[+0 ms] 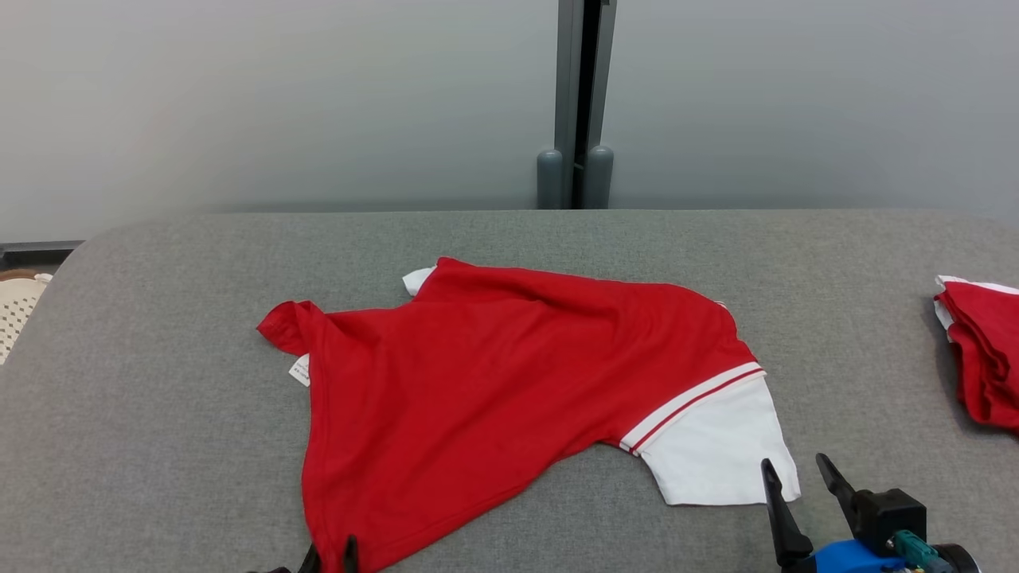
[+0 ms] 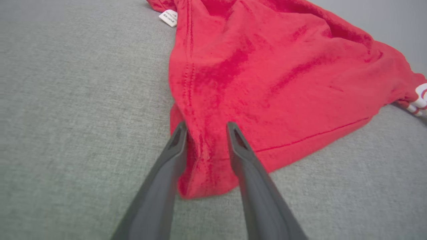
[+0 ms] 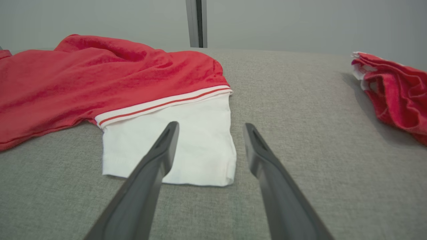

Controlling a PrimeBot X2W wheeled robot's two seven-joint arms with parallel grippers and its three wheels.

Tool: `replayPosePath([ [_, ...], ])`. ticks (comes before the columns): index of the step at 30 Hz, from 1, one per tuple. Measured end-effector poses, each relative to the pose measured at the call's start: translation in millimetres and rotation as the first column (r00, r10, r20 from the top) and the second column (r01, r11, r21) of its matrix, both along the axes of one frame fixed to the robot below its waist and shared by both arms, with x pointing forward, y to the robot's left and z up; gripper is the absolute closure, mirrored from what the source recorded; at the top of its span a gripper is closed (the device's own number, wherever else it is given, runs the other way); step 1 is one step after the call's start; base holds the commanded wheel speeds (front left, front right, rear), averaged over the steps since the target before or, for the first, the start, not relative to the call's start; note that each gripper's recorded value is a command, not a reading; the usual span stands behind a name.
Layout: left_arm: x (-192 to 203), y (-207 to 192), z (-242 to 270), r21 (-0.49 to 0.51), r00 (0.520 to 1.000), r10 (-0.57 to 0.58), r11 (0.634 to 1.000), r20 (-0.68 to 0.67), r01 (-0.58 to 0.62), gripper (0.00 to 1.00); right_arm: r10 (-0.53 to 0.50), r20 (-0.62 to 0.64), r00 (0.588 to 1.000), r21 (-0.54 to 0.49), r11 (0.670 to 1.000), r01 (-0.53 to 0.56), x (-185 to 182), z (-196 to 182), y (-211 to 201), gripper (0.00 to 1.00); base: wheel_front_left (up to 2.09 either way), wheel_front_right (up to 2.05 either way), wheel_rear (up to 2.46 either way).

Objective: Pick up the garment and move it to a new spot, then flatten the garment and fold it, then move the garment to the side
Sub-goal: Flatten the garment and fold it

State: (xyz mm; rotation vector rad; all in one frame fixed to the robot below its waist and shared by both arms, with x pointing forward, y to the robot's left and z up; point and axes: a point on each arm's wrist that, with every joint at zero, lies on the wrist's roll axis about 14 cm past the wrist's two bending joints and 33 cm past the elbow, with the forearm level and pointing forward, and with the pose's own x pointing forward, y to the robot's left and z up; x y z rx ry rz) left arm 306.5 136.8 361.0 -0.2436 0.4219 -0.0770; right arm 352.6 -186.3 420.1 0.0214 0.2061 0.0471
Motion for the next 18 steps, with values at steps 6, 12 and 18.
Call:
replayPosePath([
  [6,-7,0,-8,-0.005,0.999,0.001,1.000,-0.032,-0.001,0.60,0.004,-0.017,1.000,0.000,1.000,-0.004,0,-5,1,0.00,0.00,0.00,0.00],
  [12,-1,-1,-1,-0.016,1.000,-0.001,1.000,-0.007,0.001,1.00,-0.013,-0.084,0.996,0.001,1.000,0.013,-6,-24,-4,0.00,0.00,0.00,0.00],
  [18,3,-1,2,-0.016,1.000,-0.002,1.000,0.007,0.002,1.00,-0.046,-0.099,0.994,0.010,0.999,0.047,9,-26,-12,0.00,0.00,0.00,0.00],
])
